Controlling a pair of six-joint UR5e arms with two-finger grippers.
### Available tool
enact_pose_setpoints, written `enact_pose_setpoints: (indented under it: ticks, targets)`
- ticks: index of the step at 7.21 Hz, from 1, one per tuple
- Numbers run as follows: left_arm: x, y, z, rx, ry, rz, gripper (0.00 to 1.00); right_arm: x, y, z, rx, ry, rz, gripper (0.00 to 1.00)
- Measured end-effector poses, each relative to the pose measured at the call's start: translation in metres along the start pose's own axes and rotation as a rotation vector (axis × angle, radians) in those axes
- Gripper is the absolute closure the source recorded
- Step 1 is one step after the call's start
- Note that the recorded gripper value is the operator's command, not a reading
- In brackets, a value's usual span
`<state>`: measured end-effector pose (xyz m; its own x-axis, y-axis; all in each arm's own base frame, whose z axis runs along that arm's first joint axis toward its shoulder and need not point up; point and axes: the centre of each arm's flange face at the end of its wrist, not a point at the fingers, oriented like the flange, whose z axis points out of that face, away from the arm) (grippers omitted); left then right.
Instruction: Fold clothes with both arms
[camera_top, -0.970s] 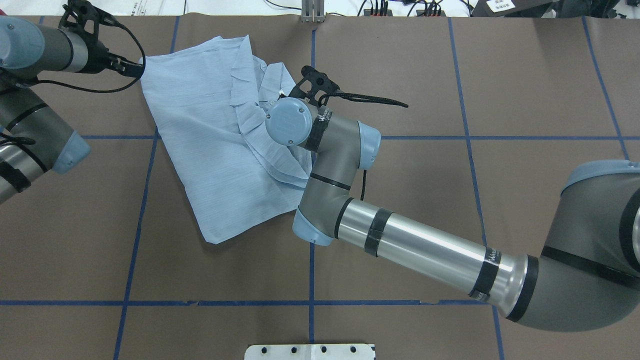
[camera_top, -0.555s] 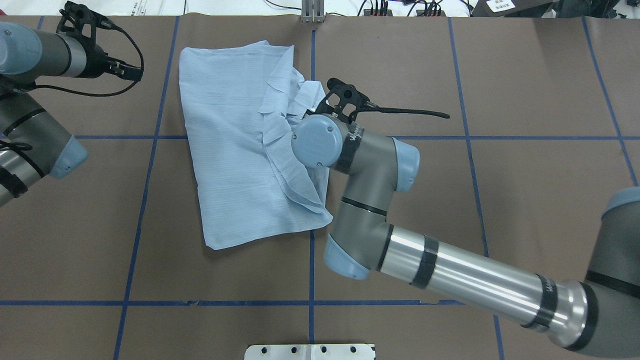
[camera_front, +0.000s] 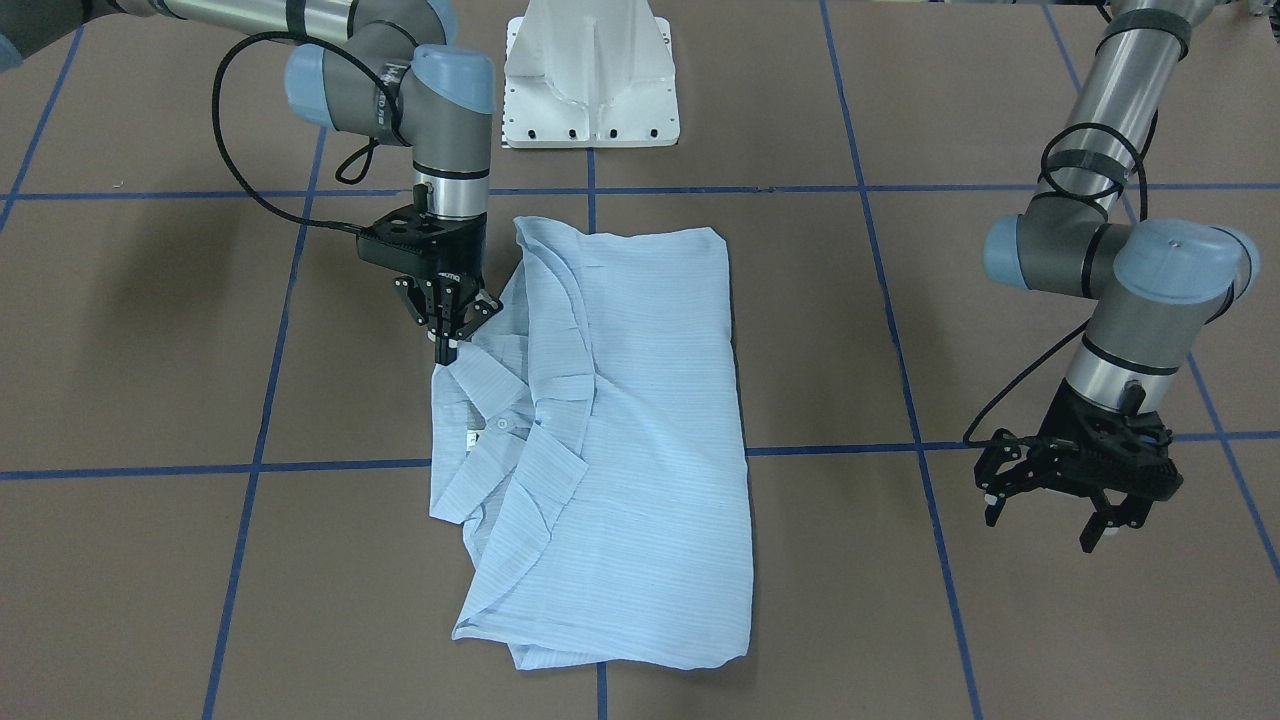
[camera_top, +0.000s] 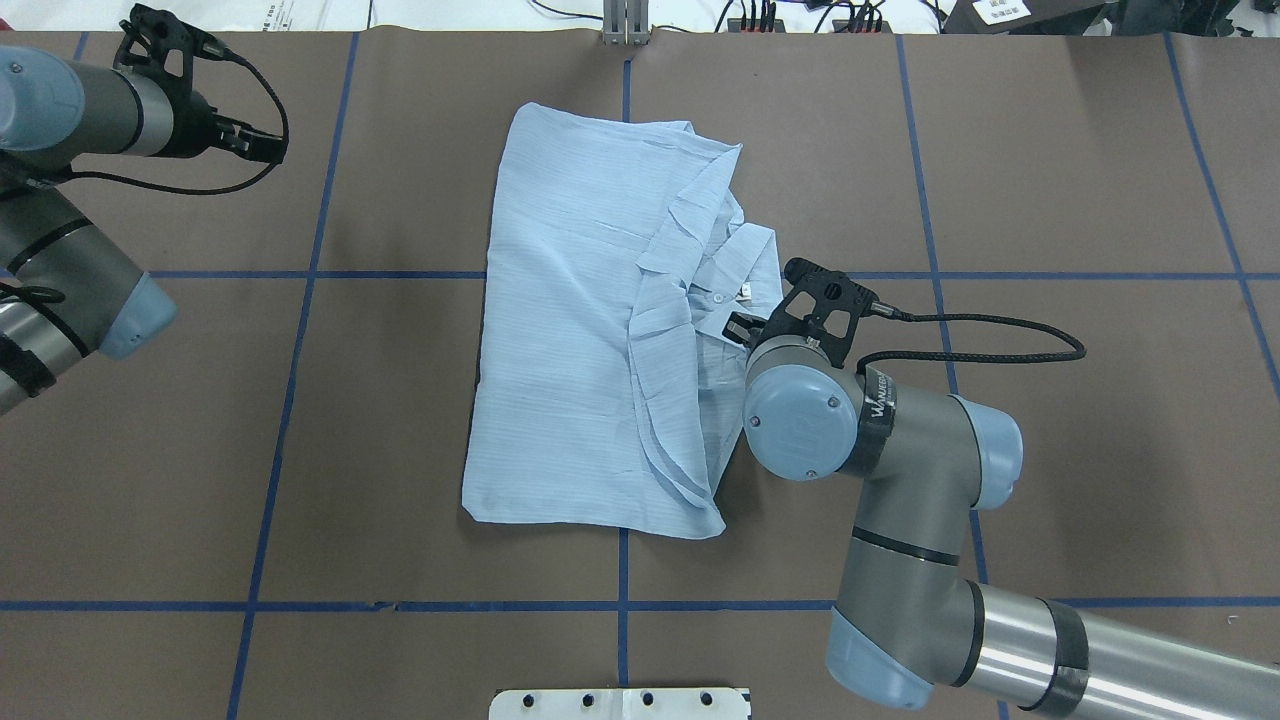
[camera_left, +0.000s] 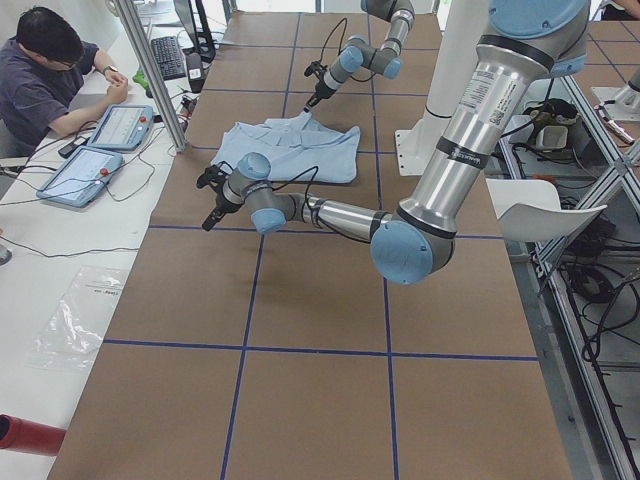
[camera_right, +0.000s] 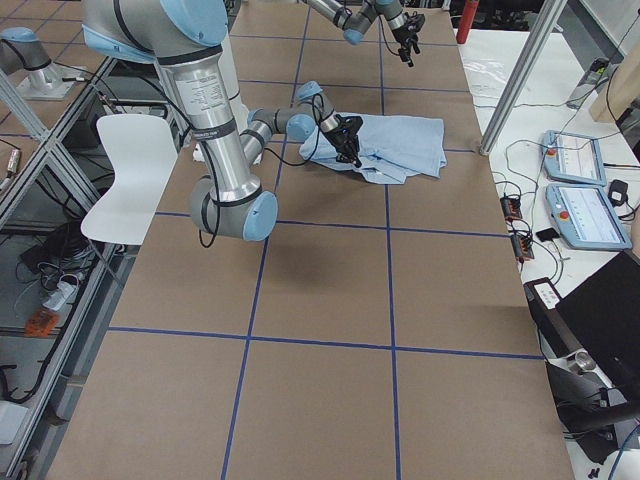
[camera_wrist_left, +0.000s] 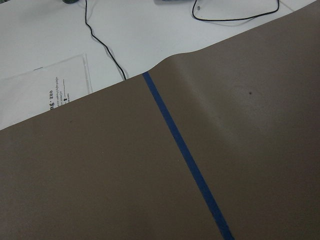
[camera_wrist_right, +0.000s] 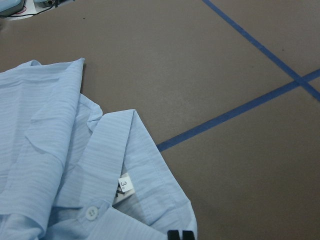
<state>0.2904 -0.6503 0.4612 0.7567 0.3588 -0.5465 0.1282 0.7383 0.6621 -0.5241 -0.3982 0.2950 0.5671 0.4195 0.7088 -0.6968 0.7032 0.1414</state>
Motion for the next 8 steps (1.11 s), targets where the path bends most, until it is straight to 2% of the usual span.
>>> enact_pose_setpoints:
  ticks: [1, 2, 4, 5, 6, 8]
  targets:
    - [0.000, 0.000, 0.000, 0.000, 0.000, 0.000, 0.00, 0.005, 0.000, 0.001, 0.003, 0.003, -0.027, 1.00]
    - [0.000, 0.000, 0.000, 0.001, 0.001, 0.000, 0.00, 0.006, -0.001, 0.003, 0.007, 0.007, -0.051, 0.01]
    - [0.000, 0.001, 0.000, 0.001, 0.003, 0.002, 0.00, 0.004, -0.013, -0.002, 0.017, -0.003, -0.087, 0.00]
    - [0.000, 0.001, -0.001, 0.001, 0.003, 0.001, 0.00, -0.001, -0.026, -0.015, 0.001, -0.026, -0.126, 0.00]
    - [0.000, 0.002, -0.001, 0.001, 0.003, 0.001, 0.00, -0.004, -0.041, -0.029, -0.039, -0.049, -0.173, 0.00]
    - [-0.001, 0.002, -0.001, 0.000, 0.002, 0.001, 0.00, -0.036, -0.046, -0.040, -0.090, -0.075, -0.228, 0.00]
